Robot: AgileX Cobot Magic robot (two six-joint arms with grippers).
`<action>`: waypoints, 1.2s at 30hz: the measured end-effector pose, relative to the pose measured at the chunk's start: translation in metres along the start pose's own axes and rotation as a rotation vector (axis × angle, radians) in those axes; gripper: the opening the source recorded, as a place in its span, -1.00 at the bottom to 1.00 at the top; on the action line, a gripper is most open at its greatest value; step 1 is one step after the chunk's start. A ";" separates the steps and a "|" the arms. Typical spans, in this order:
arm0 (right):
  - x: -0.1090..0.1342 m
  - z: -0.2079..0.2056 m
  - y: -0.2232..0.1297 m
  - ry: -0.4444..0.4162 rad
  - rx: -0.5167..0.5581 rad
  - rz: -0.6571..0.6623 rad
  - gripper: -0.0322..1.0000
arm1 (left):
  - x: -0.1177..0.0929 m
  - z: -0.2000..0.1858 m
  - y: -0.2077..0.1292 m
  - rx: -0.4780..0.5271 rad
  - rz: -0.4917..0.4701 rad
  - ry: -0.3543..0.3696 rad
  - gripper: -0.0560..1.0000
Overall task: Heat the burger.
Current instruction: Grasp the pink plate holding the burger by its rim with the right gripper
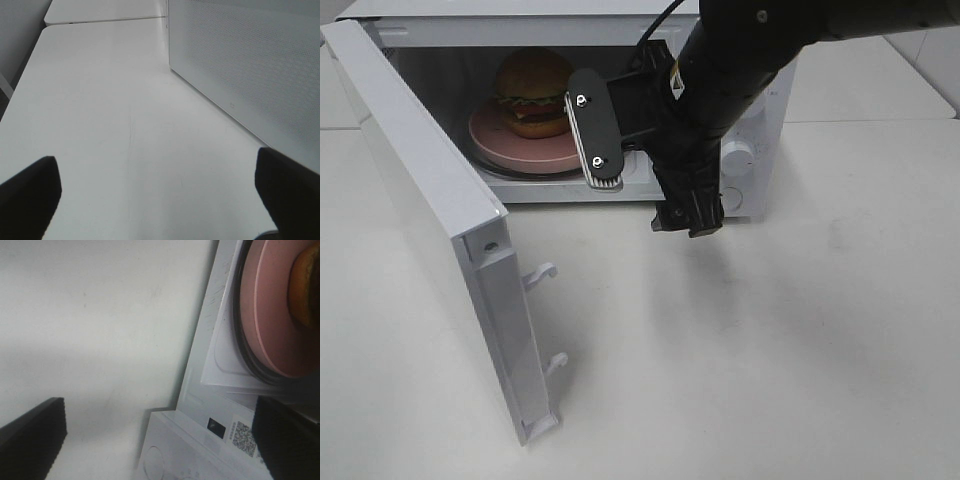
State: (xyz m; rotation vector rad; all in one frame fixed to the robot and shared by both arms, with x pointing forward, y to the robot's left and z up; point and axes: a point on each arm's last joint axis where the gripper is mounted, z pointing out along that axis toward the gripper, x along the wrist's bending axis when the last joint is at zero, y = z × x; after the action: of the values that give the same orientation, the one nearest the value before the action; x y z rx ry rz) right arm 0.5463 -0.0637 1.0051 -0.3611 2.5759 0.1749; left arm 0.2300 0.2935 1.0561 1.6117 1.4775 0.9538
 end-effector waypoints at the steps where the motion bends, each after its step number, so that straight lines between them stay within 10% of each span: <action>1: 0.000 0.000 0.000 0.000 0.000 0.000 0.94 | 0.000 0.000 0.000 0.000 0.000 0.000 0.95; 36: -0.050 0.075 0.036 -0.063 0.001 0.055 0.84 | 0.000 0.000 0.000 0.000 0.000 0.000 0.95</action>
State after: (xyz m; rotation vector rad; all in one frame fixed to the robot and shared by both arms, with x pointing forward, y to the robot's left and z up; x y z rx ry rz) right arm 0.6142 -0.0040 0.9689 -0.2805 2.5251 0.2019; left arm 0.2300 0.2935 1.0561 1.6117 1.4775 0.9538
